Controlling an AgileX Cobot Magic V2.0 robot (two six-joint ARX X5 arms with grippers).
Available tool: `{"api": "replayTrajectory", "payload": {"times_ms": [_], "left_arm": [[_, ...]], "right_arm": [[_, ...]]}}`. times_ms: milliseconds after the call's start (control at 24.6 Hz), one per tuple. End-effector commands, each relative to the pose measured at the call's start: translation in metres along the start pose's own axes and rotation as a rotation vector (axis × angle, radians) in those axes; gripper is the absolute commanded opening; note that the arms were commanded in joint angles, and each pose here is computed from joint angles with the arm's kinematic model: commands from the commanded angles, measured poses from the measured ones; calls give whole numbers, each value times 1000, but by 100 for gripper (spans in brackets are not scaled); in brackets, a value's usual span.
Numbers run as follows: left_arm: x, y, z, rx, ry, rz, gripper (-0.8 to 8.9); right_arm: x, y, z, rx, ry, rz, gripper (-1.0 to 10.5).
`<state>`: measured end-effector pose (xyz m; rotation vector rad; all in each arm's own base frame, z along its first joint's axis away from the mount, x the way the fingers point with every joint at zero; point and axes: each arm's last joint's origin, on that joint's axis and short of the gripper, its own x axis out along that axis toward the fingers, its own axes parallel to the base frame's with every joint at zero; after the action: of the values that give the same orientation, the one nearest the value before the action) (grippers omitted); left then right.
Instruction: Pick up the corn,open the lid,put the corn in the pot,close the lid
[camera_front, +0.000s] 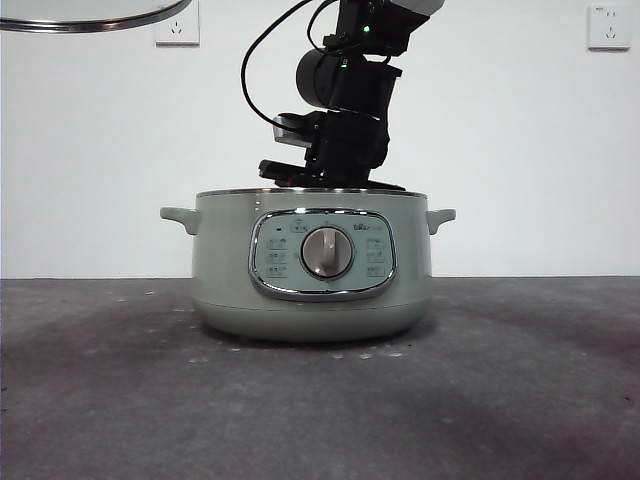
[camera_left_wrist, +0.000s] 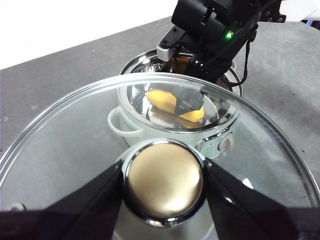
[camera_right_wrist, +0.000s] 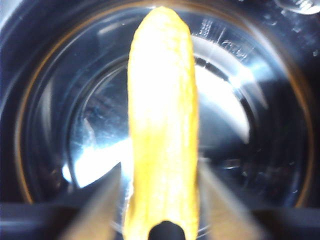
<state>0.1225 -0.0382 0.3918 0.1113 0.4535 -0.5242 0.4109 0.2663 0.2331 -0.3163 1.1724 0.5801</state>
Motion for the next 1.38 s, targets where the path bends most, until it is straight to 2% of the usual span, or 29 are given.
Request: {"api": "replayTrajectory", "payload": {"times_ms": [41,163,244,366,610,773,1058,1383], "left_arm": [[-6,-1,5,21,-62,3,-8],[-6,-1,5,22,-62,3,-8],[-5,-1,6,23,-66,3,-8],[1,2,9,25,-74,5,-8],[26,9,21,27,-75,0,-8],[52,11,32,47,-104,-49,-8],[101,5,45,77,-96,-120,-8],[161,-7,74,102,-63,-159,-8]], "right_arm": [[0,6,5,7,-13,7,411],[-43,9,16,2,-55,6,410],[-89,12,18,2,-88,5,409],[-157,19,18,29,-279,40,406],[-273,41,-27,-19,-492,63,406],[-329,51,-82,-69,-534,73,406],[-348,51,-168,-73,-462,81,406],[-319,42,-272,33,-353,62,406]]}}
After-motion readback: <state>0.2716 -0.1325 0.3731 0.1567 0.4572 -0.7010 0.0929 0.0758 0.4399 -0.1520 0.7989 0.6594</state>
